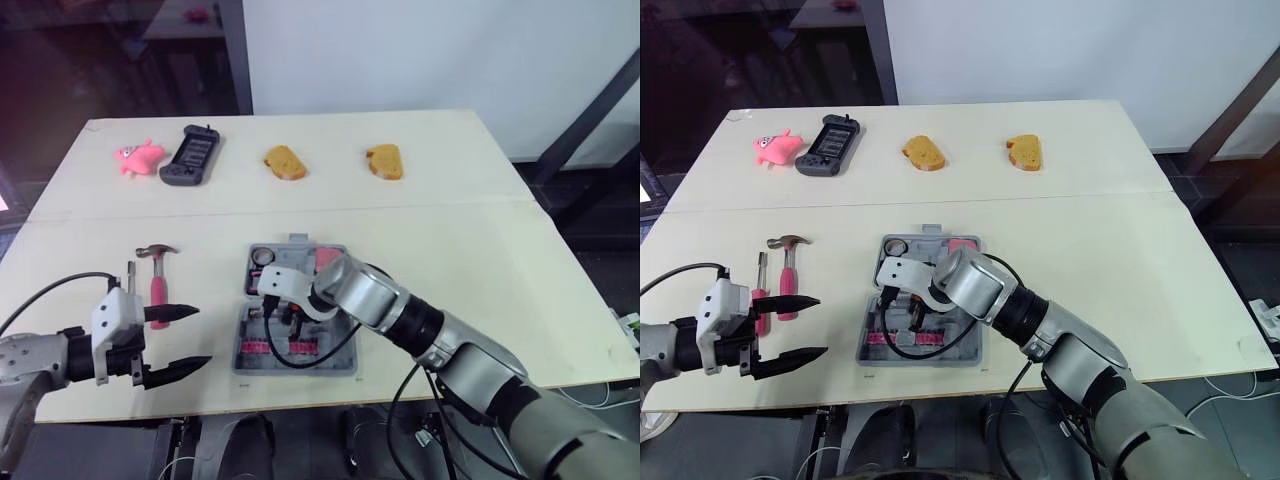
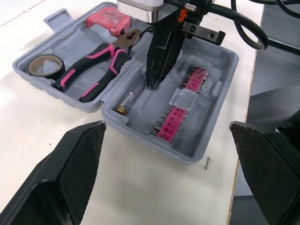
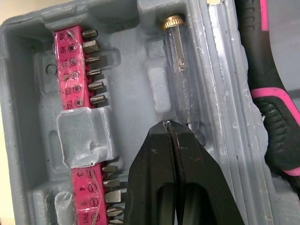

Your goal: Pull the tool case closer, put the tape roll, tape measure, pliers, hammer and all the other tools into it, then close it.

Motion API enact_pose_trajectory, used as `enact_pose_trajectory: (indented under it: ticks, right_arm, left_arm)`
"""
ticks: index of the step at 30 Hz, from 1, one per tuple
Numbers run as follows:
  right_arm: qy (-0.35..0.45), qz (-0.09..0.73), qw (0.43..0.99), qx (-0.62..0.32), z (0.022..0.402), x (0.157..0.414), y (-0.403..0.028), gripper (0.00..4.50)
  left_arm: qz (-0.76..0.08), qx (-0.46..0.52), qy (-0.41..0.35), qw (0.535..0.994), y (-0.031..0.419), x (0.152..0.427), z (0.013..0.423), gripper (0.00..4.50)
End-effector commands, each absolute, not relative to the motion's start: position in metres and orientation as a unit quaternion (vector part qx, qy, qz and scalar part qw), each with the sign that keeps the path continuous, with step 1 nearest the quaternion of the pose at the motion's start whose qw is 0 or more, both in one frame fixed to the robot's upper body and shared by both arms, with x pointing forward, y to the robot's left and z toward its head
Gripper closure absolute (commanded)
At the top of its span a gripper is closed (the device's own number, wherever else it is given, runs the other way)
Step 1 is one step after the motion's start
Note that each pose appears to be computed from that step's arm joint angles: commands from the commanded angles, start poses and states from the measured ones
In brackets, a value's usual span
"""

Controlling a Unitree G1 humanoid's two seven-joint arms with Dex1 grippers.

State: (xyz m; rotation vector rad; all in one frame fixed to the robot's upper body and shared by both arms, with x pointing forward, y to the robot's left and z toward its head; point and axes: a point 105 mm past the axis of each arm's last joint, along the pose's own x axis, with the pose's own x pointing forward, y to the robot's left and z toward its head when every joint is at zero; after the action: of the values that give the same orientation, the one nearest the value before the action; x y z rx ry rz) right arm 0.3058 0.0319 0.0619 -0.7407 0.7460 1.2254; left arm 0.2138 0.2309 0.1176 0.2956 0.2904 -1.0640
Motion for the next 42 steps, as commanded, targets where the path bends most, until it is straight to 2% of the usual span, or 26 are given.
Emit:
enact_pose_trajectory:
  ticks: [1,7,11,16,21,22,23,25,29,31,42]
  right_arm:
    - [0.344,0.543,0.696,-0.320,0.060,0.306,0.027,4.44]
    - [0.271,0.598,0.703,-0.275,0.104,0.292,0.037,4.44]
    - [0.201,0.627,0.727,-0.196,0.149,0.276,0.029,4.44]
    - [0.105,0.596,0.783,-0.141,0.180,0.266,-0.031,4.44]
    - [0.162,0.471,0.857,-0.134,0.139,0.259,-0.140,4.44]
    - [0.173,0.447,0.868,-0.127,0.131,0.255,-0.159,3.94]
    - [0.190,0.418,0.881,-0.117,0.121,0.249,-0.184,3.73]
    - [0.210,0.386,0.891,-0.116,0.109,0.233,-0.219,2.82]
    - [0.199,0.348,0.910,-0.105,0.112,0.221,-0.250,0.81]
    - [0.206,0.334,0.913,-0.115,0.109,0.216,-0.263,0.02]
    - [0.193,0.342,0.912,-0.115,0.102,0.215,-0.258,0.02]
  left_arm:
    - [-0.506,0.152,0.125,0.840,0.229,0.213,0.127,0.00]
    - [-0.505,0.150,0.125,0.841,0.230,0.212,0.127,0.00]
    - [-0.493,0.147,0.126,0.849,0.236,0.212,0.127,0.00]
    - [-0.457,0.147,0.129,0.868,0.254,0.211,0.128,0.00]
    - [-0.369,0.156,0.151,0.904,0.303,0.204,0.124,0.00]
    - [-0.349,0.162,0.158,0.910,0.315,0.202,0.122,0.00]
    - [-0.317,0.170,0.162,0.919,0.332,0.200,0.122,0.00]
    - [-0.273,0.170,0.171,0.931,0.356,0.194,0.122,0.00]
    - [-0.233,0.180,0.191,0.936,0.384,0.182,0.120,0.00]
    - [-0.220,0.172,0.199,0.940,0.394,0.176,0.120,0.00]
    - [-0.224,0.172,0.211,0.936,0.392,0.173,0.114,0.00]
